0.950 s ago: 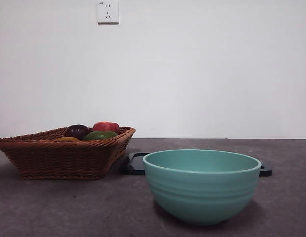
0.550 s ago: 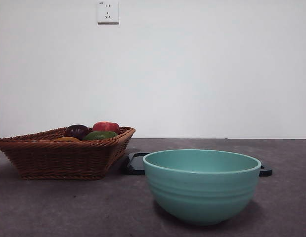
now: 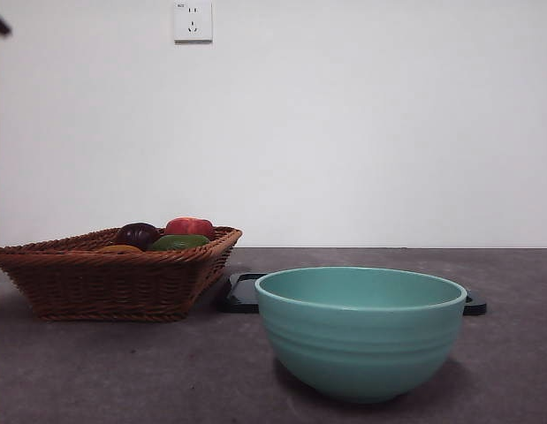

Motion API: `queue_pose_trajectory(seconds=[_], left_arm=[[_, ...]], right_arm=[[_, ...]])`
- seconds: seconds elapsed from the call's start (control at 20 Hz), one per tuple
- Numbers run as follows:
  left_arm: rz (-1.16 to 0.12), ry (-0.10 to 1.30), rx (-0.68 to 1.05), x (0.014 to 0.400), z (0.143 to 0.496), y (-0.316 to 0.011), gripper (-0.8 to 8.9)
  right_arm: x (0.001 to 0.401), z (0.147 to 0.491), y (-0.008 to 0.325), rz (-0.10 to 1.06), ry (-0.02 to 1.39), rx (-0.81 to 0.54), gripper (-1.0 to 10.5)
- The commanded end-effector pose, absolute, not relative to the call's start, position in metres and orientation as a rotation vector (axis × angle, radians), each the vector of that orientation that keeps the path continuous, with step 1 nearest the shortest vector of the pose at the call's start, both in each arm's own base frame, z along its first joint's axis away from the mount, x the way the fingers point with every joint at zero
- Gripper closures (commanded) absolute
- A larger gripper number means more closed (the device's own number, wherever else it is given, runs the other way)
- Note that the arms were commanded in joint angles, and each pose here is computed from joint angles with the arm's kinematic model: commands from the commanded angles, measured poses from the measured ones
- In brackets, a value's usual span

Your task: Pick up the wifruite, put it on the bowl, pick up the plate, put it on desk

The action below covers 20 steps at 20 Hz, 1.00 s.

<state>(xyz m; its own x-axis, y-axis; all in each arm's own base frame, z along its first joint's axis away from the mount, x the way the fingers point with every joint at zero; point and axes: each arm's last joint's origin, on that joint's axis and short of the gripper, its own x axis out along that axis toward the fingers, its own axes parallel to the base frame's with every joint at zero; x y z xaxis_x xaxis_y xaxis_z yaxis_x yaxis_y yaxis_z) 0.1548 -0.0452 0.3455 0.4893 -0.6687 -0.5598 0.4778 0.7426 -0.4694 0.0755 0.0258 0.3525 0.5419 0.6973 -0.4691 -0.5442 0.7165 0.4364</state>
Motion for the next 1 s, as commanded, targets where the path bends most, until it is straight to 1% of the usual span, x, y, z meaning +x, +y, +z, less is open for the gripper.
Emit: queue_pose_trajectory(seconds=[0.05, 0.1, 0.2, 0.4, 0.6, 0.85, 1.0], left_arm=[[-0.665, 0.804, -0.188, 0.166, 0.35, -0.049, 1.92], [-0.629, 0.829, -0.168, 0.172, 0.349, -0.051, 1.92], [-0.602, 0.864, -0.133, 0.182, 0.348, -0.056, 1.92], [-0.536, 0.936, -0.069, 0.208, 0.346, -0.069, 1.92], [-0.485, 1.008, 0.001, 0.238, 0.337, -0.086, 1.92], [-0.378, 1.136, 0.103, 0.291, 0.298, -0.111, 1.92], [-0.328, 1.183, 0.09, 0.315, 0.269, -0.119, 1.92]], right_arm=[[0.073, 0.356, 0.026, 0.75, 0.66, 0.223, 4.0], [0.071, 0.355, 0.025, 0.734, 0.666, 0.219, 3.9], [0.068, 0.354, 0.024, 0.702, 0.667, 0.206, 3.8], [0.06, 0.355, 0.023, 0.68, 0.648, 0.191, 2.7], [0.053, 0.355, 0.022, 0.682, 0.638, 0.189, 2.7], [0.045, 0.354, 0.021, 0.694, 0.637, 0.197, 2.7], [0.043, 0.354, 0.021, 0.695, 0.637, 0.197, 2.7]])
